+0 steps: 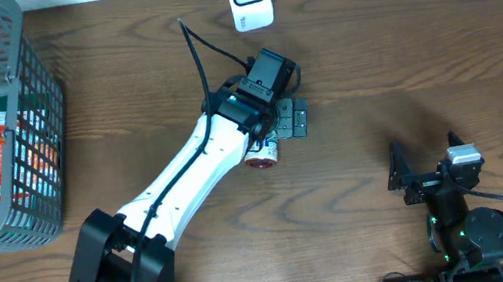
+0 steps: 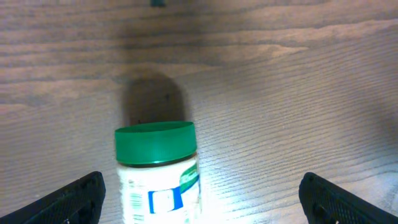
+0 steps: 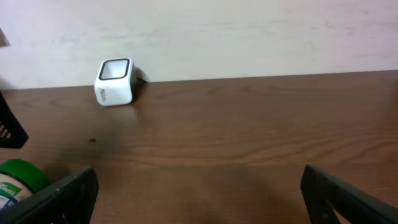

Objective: Scan the item barcode
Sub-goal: 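Lift the jar out with the left gripper and set it on the table center, then reach the left gripper into the basket and grasp the orange box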

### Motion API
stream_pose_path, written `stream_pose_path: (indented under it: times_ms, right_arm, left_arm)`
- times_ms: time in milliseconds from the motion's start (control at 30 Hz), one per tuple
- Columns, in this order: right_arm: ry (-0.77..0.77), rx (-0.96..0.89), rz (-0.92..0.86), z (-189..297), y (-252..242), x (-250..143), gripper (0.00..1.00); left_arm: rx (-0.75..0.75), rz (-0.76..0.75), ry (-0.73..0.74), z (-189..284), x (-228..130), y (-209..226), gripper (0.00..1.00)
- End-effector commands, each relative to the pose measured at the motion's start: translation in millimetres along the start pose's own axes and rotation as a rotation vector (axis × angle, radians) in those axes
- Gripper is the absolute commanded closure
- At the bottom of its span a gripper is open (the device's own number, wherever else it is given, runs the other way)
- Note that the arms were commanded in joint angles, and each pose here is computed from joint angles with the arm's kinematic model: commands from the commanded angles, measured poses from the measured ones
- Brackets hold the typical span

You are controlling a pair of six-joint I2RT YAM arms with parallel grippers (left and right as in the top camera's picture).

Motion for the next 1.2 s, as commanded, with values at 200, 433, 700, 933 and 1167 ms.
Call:
stream_pose_path:
  times_ms: [200,433,700,933,1167]
  right_arm:
    - [0.000,-0.008,-0.012,0.1,-1.9,-0.2,0.01]
    - [0.000,-0.008,-0.012,0.1,-1.9,-0.2,0.01]
    - [-0.001,-0.008,-0.012,0.2,-1.9,0.0,0.01]
    - [0.000,-0.008,-0.012,0.1,-1.9,-0.2,0.01]
    - [0.000,-0.008,-0.012,0.1,-1.9,-0.2,0.01]
  left_arm:
    - [0.129,0.043,-0.111,51.9,14.9,33.4,0.00]
    - [0.101,0.092,0.049,51.7,-8.6,52.4,0.01]
    - [0.151,0.132,0.070,117.3,12.0,86.5,0.02]
    - [0.438,0.422,-0.174,244.7,38.1,203.2,0.02]
    - [0.618,0.785,-0.182,286.8,-18.8,321.7,0.01]
Point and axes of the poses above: each gripper's point midway between its finger pads, its own z axis back along the fingers, its own y axis along the line the jaws close on, x = y × z, the point moved 6 cm from there along z, back along the fingers, and after that the axes turned 7 degrees about -z, right-handed, at the moved point
